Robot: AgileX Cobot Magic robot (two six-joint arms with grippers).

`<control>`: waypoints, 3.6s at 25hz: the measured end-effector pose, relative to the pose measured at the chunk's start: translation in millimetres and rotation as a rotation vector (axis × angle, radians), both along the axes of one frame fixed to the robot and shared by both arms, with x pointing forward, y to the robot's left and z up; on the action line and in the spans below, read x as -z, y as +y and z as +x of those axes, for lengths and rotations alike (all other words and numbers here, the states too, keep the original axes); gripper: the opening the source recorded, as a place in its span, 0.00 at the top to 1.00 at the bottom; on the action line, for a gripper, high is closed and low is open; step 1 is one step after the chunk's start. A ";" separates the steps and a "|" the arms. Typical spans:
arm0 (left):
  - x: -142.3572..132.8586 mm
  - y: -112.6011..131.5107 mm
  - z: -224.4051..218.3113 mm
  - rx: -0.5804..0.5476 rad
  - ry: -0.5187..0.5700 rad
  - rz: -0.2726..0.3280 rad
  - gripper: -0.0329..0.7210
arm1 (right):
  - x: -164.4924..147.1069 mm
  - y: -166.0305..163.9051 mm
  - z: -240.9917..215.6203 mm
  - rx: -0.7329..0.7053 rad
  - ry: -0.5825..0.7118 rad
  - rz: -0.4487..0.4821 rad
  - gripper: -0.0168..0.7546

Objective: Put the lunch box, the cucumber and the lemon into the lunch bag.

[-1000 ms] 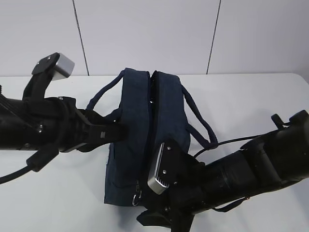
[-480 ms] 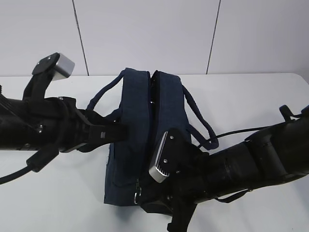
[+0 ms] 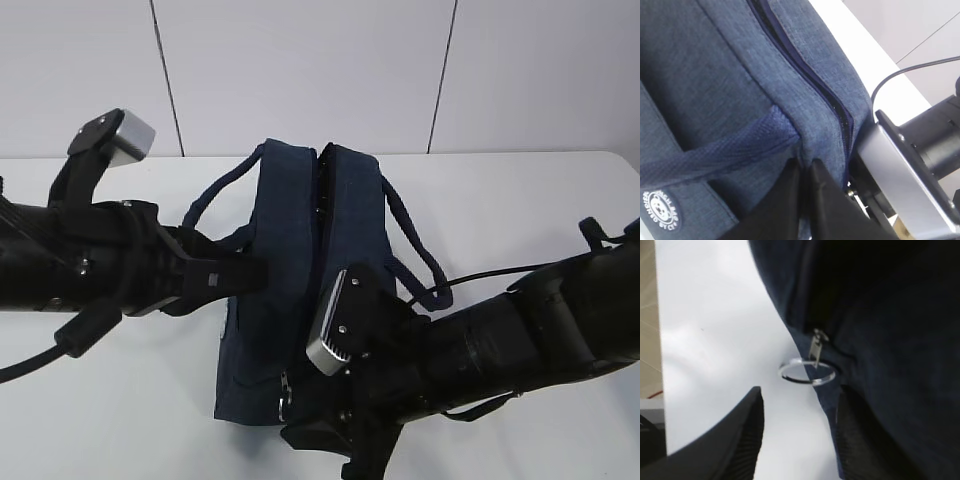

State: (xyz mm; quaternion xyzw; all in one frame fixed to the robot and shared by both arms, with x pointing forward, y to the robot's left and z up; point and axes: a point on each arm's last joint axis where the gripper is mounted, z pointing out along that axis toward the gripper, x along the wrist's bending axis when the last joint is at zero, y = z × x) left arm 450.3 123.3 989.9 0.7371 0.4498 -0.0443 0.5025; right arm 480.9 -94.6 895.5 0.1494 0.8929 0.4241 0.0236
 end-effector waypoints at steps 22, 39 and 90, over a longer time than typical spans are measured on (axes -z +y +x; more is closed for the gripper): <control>-0.3 -0.3 -0.4 0.005 0.001 -0.004 0.95 | 1.4 11.0 1.6 -0.011 0.101 0.104 0.52; -0.3 -0.4 -0.4 0.005 0.001 -0.004 0.95 | -3.1 15.9 9.3 -0.016 0.077 0.120 0.67; 0.1 0.1 0.1 -0.002 0.000 0.001 0.95 | 0.0 15.1 10.0 0.074 0.210 0.101 1.00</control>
